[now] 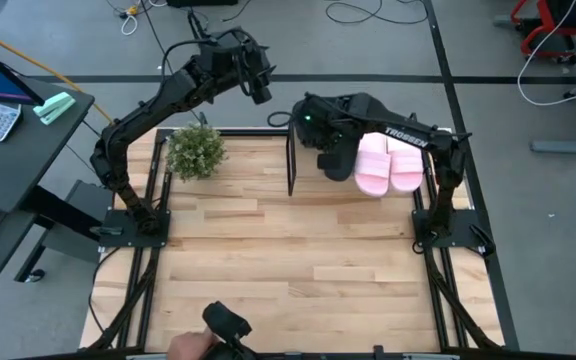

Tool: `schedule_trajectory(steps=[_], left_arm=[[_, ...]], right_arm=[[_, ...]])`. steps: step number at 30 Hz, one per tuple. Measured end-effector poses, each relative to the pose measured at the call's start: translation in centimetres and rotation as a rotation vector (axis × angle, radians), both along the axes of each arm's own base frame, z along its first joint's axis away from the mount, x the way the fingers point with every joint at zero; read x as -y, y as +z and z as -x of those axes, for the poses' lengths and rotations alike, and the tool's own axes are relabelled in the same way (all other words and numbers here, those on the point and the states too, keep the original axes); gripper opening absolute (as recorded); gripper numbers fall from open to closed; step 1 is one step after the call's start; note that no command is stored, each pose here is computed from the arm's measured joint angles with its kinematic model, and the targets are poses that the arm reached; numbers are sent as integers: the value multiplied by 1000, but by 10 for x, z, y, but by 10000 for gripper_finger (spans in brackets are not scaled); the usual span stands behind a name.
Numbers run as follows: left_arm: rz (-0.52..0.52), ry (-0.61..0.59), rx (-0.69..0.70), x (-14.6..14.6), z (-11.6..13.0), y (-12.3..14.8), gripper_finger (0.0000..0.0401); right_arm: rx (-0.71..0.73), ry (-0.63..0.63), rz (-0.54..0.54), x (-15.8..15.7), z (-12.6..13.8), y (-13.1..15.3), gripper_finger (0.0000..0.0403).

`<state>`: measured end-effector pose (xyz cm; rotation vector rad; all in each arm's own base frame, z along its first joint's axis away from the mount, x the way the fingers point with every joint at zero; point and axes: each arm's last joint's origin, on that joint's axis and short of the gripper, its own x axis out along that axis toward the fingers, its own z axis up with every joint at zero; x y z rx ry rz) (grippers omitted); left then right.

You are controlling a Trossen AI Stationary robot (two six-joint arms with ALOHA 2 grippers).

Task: Pick and place slides into the shelf
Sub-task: Put the black slipper on the shelf

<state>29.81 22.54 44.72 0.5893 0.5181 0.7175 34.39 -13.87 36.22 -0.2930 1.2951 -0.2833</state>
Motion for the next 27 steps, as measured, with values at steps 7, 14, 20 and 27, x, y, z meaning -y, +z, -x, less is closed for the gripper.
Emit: schedule_trajectory(steps=[7, 14, 20, 27], left_arm=[[13, 0, -15, 0, 0, -2, 210], [13, 0, -15, 0, 0, -2, 190], [10, -2, -18, 0, 0, -2, 181], [8, -2, -20, 0, 0, -2, 176]], right_arm=[[25, -15, -55, -11, -4, -1, 69], [23, -13, -128, -14, -11, -10, 69], [9, 1, -166, -14, -16, -17, 70], [-23, 24, -208, -14, -19, -25, 71]])
